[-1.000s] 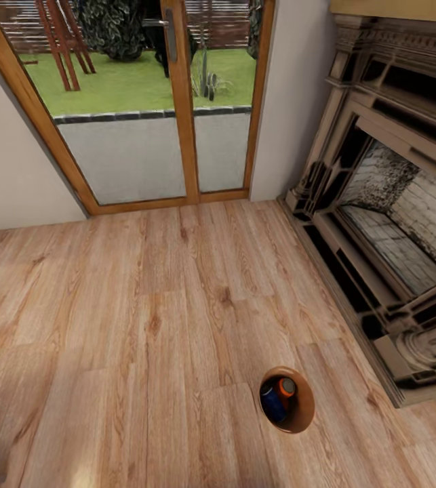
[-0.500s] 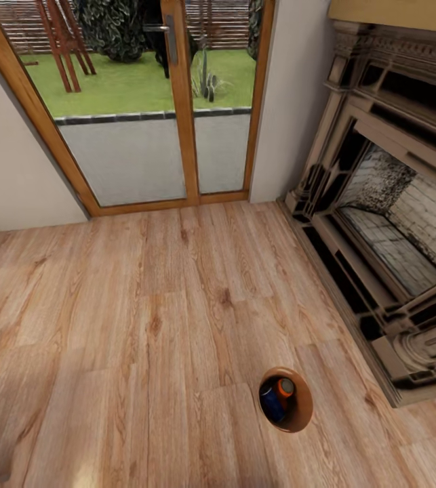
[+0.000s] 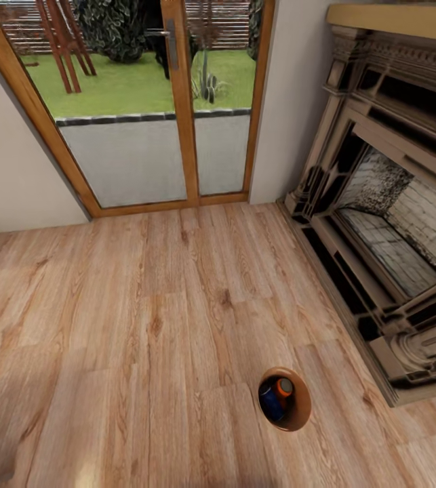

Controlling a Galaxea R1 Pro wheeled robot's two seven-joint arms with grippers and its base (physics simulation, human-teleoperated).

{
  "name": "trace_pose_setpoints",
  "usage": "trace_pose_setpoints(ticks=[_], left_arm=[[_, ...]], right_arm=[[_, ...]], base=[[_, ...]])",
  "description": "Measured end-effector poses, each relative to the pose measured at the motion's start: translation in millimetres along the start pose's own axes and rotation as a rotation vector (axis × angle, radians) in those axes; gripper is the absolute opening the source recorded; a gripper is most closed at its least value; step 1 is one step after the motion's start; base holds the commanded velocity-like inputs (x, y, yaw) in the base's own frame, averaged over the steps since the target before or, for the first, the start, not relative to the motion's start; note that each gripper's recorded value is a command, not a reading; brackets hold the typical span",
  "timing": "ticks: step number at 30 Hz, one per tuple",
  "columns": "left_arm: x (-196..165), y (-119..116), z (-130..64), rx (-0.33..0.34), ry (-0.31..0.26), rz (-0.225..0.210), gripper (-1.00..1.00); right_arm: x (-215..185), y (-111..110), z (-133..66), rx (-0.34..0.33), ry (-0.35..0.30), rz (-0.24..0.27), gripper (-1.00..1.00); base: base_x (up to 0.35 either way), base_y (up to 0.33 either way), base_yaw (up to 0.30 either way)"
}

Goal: Put the three can of soda from the living room inside the tash can in the kitchen.

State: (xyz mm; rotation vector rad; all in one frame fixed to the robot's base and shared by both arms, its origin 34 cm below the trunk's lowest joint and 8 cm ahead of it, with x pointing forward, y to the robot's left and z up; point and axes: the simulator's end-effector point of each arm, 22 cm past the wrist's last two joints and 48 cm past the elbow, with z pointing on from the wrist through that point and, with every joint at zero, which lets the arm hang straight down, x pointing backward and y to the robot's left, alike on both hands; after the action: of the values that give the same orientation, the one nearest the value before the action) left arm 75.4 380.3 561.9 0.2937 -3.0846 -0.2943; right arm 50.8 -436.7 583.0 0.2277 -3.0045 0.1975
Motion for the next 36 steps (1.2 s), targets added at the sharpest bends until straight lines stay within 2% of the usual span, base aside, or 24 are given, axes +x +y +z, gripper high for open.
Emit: trace_pose_setpoints(ticks=[14, 20, 27, 36], left_arm=[[20.4, 1.0, -18.2, 0.006, 0.056, 0.002, 1.0], [27.6, 2.5, -24.9, 0.008, 0.081, 0.001, 1.0], [31.3, 5.3, -32.1, 0.004, 0.09, 0.0, 1.0], [41.4, 15.1, -41.4, -0.008, 0.129, 0.001, 1.0]], right_arm=[[2.0, 6.8, -14.3, -0.007, -0.006, 0.001, 1.0], [1.5, 28.5, -18.8, -0.032, -0.011, 0.012, 1.0], [4.0, 34.6, -25.4, -0.04, -0.011, 0.016, 1.0], [7.5, 49.5, -33.3, -0.057, -0.009, 0.025, 1.0]], base=[[0.0, 0.0, 0.0], [0.0, 0.0, 0.0], [0.0, 0.0, 0.0], [0.0, 0.0, 0.0]])
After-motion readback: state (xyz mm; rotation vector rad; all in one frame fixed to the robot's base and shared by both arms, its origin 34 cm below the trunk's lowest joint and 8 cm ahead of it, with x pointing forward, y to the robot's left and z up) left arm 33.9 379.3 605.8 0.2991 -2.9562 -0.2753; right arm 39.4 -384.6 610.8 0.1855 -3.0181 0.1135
